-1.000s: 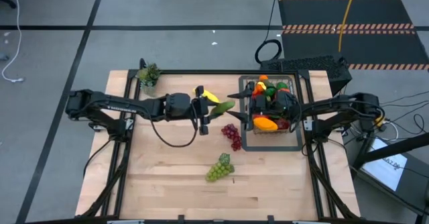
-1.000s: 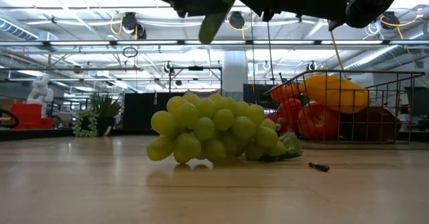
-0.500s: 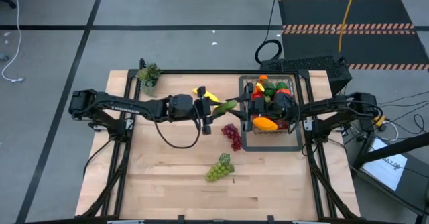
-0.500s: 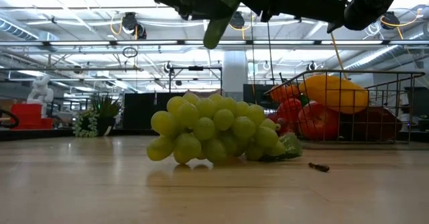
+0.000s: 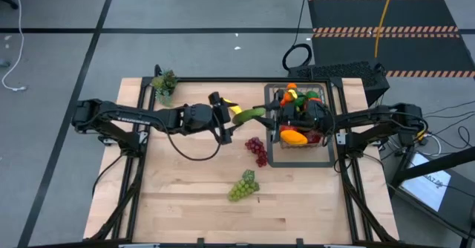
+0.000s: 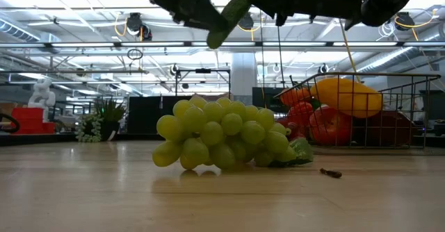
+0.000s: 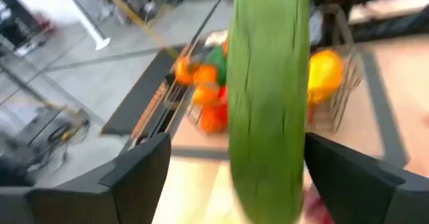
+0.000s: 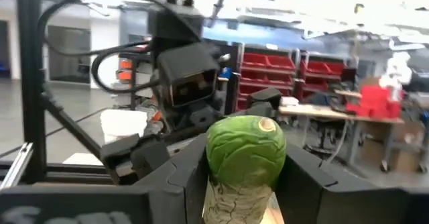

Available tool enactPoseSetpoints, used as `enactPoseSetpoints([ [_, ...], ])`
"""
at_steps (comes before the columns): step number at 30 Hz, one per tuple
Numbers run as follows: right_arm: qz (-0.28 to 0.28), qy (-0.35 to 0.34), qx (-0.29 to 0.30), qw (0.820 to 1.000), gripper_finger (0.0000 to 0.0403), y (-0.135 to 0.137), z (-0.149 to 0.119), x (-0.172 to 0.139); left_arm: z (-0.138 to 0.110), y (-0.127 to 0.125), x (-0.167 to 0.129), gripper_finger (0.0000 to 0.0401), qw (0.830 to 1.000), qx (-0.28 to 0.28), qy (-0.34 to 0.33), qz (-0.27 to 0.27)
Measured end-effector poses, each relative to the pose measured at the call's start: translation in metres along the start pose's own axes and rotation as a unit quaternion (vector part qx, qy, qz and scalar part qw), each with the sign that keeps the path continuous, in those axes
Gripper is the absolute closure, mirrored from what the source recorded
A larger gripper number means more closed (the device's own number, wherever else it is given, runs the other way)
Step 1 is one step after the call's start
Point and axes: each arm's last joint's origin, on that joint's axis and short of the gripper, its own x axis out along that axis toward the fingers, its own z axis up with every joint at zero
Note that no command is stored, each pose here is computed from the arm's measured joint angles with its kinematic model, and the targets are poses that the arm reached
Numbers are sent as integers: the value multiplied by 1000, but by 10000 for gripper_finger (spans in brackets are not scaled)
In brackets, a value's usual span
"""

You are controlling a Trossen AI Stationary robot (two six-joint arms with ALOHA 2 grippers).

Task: Build produce basket
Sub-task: Put the cucumber into the gold wire basket

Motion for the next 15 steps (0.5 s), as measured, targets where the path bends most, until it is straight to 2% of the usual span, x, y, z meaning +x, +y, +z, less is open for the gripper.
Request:
enactPoseSetpoints([
  [6, -47, 40, 35, 998, 274, -9, 12, -13, -2, 11, -12, 57, 999, -2, 38, 38],
  [12, -53, 58, 62, 995, 276, -10, 32, -33, -7, 20, -15, 57, 996, -13, 63, 61],
  [15, -67, 62, 99, 991, 277, -11, 43, -46, -10, 23, -14, 57, 995, -11, 79, 62],
])
